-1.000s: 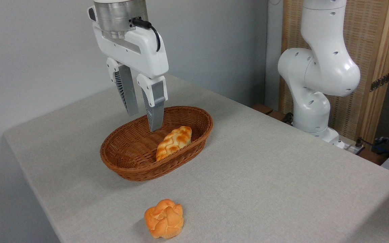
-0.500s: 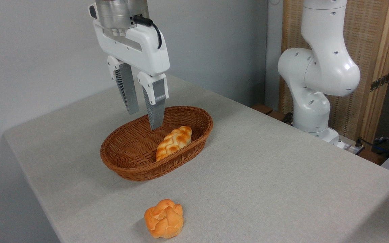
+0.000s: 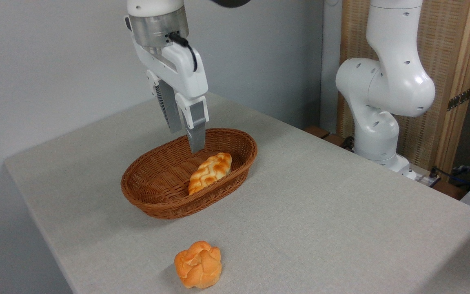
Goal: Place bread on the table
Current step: 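Lower the gripper into the basket and close it on the braided loaf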
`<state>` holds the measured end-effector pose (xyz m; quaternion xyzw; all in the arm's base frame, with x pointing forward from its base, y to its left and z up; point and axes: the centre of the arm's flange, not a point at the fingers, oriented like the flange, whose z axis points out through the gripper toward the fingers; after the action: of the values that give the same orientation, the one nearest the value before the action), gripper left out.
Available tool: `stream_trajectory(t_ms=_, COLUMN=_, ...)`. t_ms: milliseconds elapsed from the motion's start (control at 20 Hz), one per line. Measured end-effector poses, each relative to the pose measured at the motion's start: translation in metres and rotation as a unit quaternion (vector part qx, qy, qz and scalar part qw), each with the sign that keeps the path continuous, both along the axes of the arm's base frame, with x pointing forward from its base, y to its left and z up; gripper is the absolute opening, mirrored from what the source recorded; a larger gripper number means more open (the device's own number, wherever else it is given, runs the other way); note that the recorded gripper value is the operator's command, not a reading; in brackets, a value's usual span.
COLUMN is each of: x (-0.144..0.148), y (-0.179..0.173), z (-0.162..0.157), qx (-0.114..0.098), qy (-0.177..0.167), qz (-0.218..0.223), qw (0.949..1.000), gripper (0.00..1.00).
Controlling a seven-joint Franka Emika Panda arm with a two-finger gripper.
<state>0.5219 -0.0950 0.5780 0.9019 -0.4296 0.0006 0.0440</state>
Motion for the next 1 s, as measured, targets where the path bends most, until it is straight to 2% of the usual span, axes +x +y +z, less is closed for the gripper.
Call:
stream_trajectory(t_ms=150, x=-0.016, y=-0.046, z=-0.034, qx=0.009, qy=0.016, qz=-0.041, qw=0.999, gripper=1.0)
stream_trajectory(t_ms=300, x=-0.033, y=-0.074, z=-0.068, qx=0.019, qy=0.043, qz=-0.069, qw=0.9965, gripper=1.0)
stream_trajectory(t_ms=500, x=-0.038, y=-0.074, z=-0.093, qx=0.024, qy=0.046, qz=-0.07, qw=0.9962, gripper=1.0)
stream_trajectory(t_ms=650, x=-0.037, y=-0.068, z=-0.107, qx=0.038, qy=0.034, qz=-0.072, qw=0.9961, gripper=1.0)
stream_trajectory(t_ms=900, x=-0.042, y=-0.065, z=-0.14, qx=0.04, qy=0.03, qz=-0.07, qw=0.9963, gripper=1.0)
stream_trajectory(t_ms=950, x=-0.044, y=-0.064, z=-0.144, qx=0.041, qy=0.031, qz=-0.071, qw=0.9962, gripper=0.97)
stream_trajectory(t_ms=1000, x=-0.045, y=-0.066, z=-0.148, qx=0.041, qy=0.031, qz=-0.072, qw=0.9961, gripper=0.9)
